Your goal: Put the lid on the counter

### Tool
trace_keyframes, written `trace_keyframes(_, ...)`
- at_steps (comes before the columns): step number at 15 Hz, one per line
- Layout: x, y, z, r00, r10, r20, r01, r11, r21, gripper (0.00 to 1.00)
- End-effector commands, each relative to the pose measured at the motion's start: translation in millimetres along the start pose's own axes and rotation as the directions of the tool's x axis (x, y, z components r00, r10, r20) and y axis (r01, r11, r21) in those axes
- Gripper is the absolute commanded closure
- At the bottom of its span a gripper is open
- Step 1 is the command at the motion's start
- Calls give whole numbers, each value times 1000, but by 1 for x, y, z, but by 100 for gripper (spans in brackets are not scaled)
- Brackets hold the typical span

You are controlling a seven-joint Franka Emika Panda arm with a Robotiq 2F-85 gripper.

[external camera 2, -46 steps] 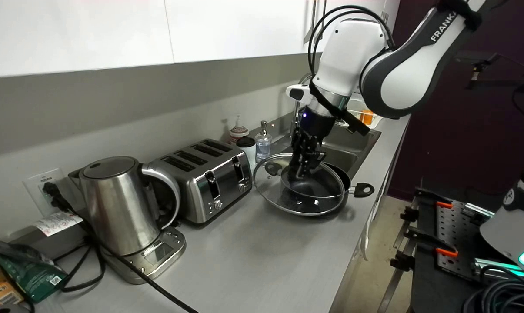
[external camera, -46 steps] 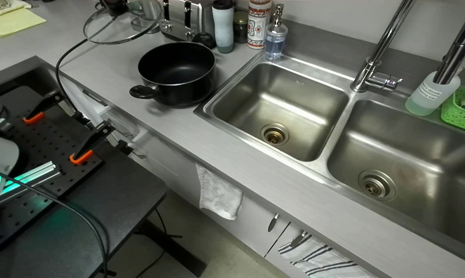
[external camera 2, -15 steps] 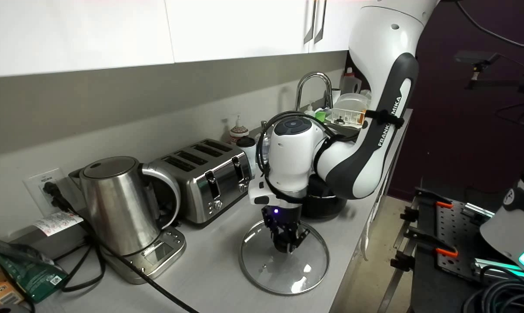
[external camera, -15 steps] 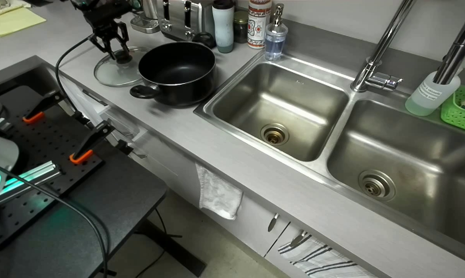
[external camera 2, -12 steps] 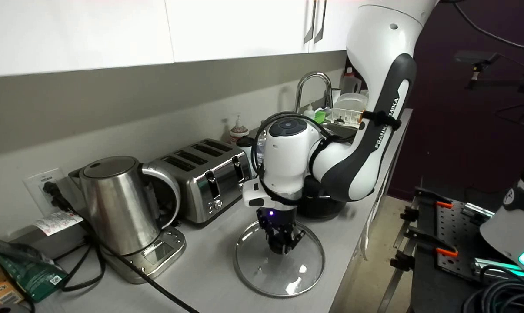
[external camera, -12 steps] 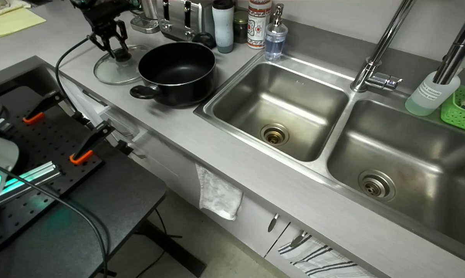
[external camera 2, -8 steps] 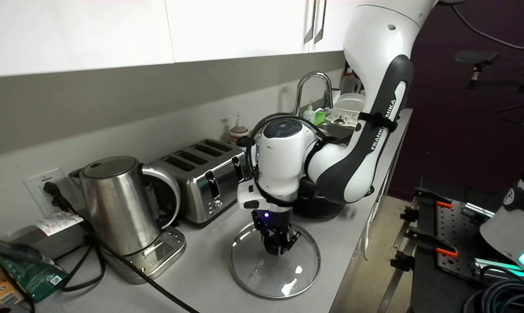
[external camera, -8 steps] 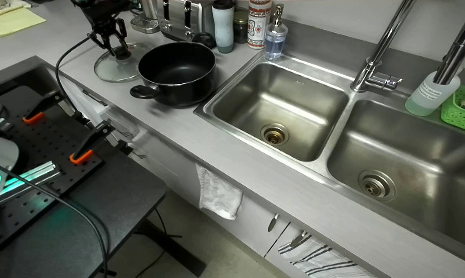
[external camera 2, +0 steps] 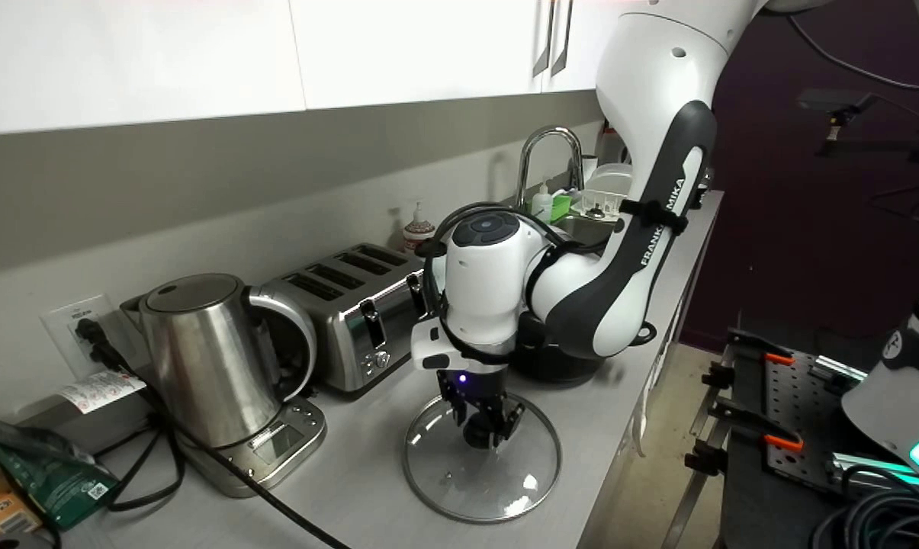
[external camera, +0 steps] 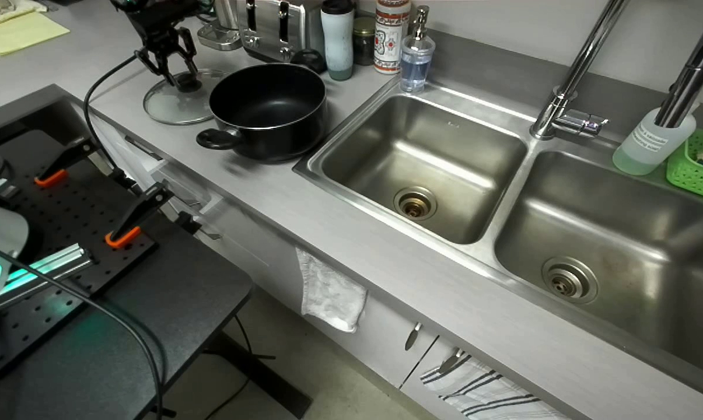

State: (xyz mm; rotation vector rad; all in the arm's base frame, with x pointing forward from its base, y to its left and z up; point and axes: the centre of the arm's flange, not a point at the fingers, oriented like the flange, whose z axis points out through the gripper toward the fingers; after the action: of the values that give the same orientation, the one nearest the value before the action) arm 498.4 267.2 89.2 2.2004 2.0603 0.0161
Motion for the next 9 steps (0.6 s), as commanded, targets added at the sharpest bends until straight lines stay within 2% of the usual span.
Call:
trace_keyframes(1,5,6,-1,999,-28,18,28,1000,-1,6)
trace_keyframes(3,5,4,-6,999,-33,13,33,999,-2,0)
trace_keyframes(9,4,-30,-29,994,-110,-9,110,994,-6,0)
